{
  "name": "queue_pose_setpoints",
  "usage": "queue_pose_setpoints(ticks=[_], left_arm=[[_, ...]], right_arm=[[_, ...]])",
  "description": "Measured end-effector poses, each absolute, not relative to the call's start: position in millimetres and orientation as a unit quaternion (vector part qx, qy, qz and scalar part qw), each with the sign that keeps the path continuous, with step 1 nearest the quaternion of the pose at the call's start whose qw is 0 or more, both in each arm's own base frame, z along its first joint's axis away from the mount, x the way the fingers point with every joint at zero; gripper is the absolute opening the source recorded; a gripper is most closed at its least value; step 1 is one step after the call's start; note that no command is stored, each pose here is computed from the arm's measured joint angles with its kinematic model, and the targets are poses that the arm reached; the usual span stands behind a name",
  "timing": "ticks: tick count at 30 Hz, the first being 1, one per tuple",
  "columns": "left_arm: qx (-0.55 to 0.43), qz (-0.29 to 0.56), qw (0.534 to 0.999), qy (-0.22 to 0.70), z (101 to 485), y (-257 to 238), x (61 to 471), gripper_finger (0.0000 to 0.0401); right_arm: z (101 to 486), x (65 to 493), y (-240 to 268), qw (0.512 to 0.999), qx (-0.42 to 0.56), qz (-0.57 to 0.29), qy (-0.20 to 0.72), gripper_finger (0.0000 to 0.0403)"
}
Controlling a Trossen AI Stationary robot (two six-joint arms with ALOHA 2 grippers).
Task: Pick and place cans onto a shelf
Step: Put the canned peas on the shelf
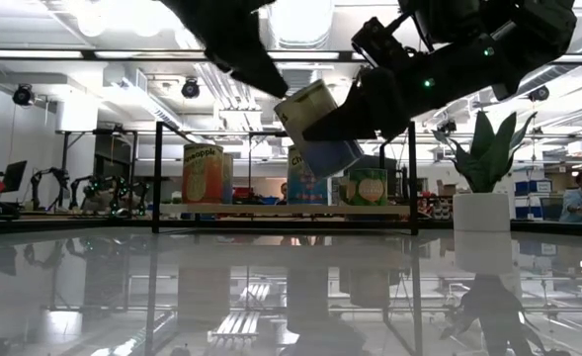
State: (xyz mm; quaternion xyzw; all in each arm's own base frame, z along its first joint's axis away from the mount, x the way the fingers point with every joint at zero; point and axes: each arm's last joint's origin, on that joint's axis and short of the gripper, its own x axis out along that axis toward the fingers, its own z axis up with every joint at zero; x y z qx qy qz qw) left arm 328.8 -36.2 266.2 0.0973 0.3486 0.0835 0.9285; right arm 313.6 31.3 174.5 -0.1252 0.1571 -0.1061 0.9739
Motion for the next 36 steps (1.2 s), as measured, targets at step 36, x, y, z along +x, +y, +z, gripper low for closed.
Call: queue_pose_setpoints(ticks=[36], left_arm=[[0.106,0.108,0.925,0.347,284,-32,344,0.0384]], right_arm=[[173,312,38,0.974,-0.121,-0.102,0.161,0.0302]])
